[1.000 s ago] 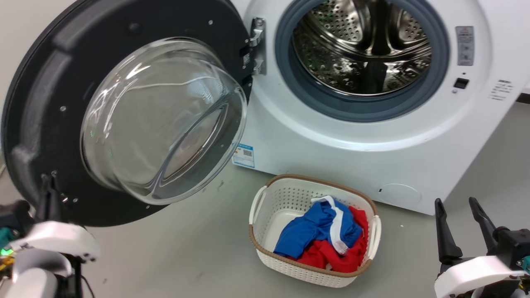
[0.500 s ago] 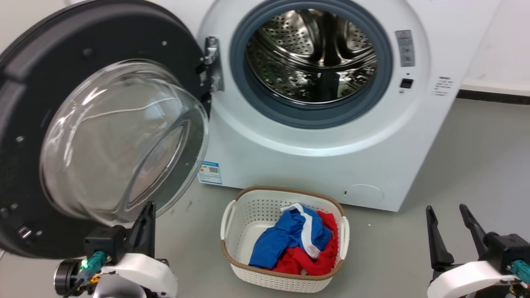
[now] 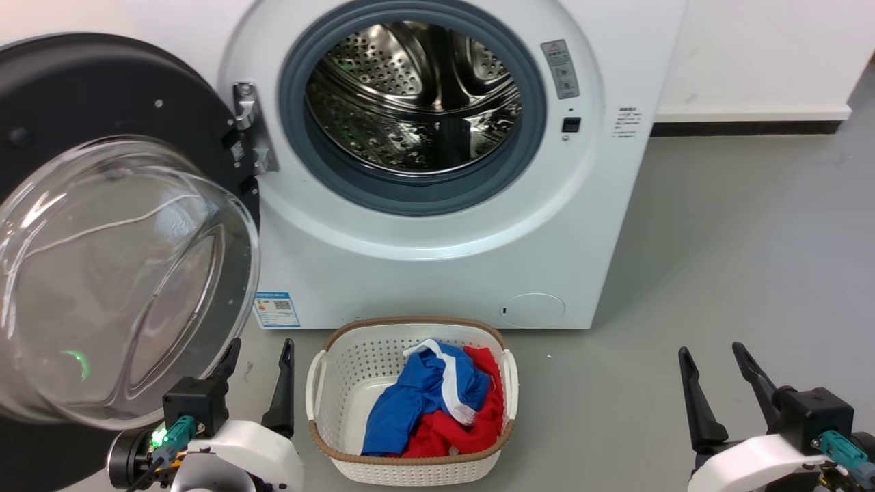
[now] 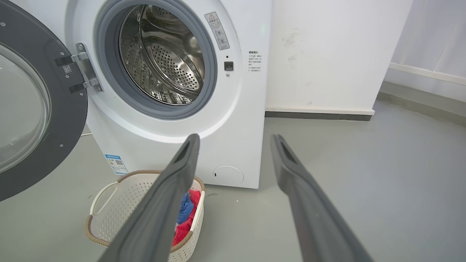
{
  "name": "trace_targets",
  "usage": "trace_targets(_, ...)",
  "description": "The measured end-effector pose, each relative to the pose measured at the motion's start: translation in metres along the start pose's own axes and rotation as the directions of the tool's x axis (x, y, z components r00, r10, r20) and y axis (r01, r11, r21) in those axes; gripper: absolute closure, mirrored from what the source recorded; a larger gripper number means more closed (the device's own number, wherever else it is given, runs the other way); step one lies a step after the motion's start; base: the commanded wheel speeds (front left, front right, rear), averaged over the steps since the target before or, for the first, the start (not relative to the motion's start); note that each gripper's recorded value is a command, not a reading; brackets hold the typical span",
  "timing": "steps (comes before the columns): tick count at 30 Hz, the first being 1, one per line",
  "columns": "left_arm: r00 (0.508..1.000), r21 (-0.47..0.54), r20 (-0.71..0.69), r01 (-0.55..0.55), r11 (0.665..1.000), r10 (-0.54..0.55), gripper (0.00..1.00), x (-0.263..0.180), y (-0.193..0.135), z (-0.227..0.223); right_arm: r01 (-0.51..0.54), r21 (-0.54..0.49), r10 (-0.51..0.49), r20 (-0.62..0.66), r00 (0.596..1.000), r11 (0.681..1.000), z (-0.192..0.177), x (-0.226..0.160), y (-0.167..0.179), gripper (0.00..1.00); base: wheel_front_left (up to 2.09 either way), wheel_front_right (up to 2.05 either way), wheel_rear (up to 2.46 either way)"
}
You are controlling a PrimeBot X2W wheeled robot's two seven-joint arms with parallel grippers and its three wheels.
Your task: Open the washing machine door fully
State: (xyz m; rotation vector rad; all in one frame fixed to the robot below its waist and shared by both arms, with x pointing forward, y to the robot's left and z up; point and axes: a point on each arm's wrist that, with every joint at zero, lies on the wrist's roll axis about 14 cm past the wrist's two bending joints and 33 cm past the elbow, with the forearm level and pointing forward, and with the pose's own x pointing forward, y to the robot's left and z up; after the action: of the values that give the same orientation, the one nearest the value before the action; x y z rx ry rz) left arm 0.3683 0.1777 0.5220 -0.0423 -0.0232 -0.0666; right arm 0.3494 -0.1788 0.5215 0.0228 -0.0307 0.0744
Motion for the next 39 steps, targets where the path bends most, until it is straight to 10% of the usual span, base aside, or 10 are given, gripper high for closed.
trace_targets(33, 1.000, 0.010, -0.012, 0.023, 1.000, -0.022, 0.00, 0.008, -0.008, -0.011, 0.043, -0.012, -0.044, -0.007, 0.999, 0.999, -0.002, -0.006, -0.014, 0.00, 0.00, 0.00, 0.00)
trace_targets(34, 1.000, 0.005, -0.017, 0.021, 1.000, -0.021, 1.00, 0.008, -0.008, -0.013, 0.044, -0.011, -0.044, -0.011, 0.999, 0.999, -0.003, -0.007, -0.014, 1.00, 0.00, 0.00, 0.00)
trace_targets(39, 0.994, -0.079, -0.112, -0.002, 0.997, -0.007, 1.00, -0.003, -0.011, -0.040, 0.065, 0.059, -0.060, -0.090, 0.994, 0.996, -0.027, -0.014, -0.018, 1.00, 0.00, 0.00, 0.00)
